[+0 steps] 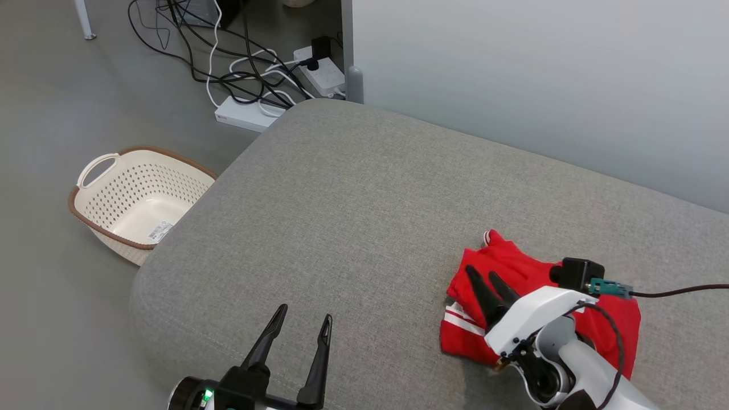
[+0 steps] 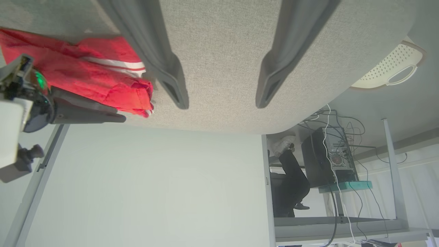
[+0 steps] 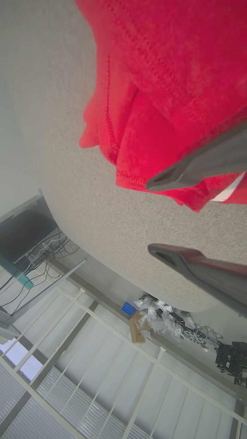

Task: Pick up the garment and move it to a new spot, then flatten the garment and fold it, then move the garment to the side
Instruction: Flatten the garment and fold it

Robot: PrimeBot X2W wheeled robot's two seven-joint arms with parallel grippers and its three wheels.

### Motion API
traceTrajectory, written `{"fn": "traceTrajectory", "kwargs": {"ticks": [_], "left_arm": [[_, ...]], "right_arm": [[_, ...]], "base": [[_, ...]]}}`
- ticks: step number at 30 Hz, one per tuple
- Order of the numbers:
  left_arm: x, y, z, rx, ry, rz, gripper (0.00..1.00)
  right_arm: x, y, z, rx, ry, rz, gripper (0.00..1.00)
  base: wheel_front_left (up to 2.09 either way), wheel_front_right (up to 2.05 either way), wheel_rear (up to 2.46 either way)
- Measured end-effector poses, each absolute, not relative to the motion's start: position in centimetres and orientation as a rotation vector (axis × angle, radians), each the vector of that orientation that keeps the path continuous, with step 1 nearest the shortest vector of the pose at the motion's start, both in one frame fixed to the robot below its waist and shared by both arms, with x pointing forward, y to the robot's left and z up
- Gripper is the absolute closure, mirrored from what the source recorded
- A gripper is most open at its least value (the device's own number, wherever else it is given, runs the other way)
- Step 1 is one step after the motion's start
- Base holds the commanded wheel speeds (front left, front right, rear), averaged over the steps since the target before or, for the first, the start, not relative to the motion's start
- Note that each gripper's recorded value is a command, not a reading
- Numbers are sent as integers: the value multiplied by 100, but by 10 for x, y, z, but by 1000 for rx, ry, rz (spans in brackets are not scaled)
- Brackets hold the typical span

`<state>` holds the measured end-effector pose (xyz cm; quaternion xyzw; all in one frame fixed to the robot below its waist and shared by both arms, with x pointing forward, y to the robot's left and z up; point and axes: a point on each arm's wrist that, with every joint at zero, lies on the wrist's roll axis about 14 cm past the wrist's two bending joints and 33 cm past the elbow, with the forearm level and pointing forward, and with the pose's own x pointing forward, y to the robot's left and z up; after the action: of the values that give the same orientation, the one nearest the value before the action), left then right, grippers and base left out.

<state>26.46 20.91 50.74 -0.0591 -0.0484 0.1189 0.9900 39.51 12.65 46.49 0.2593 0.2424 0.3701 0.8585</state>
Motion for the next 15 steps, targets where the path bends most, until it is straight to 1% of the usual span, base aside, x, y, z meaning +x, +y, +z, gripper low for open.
{"fn": "traceTrajectory", "kwargs": {"ticks": [4,8,15], "left_arm": [[265,209,507,-119,-95,238,0],[268,205,508,-119,-98,221,0],[280,194,512,-120,-109,167,0]], "right_arm": [[387,133,464,564,522,796,0],[388,133,475,565,466,803,0],[409,106,490,482,327,752,0]], "base": [[0,0,0],[0,0,0],[0,0,0]]}}
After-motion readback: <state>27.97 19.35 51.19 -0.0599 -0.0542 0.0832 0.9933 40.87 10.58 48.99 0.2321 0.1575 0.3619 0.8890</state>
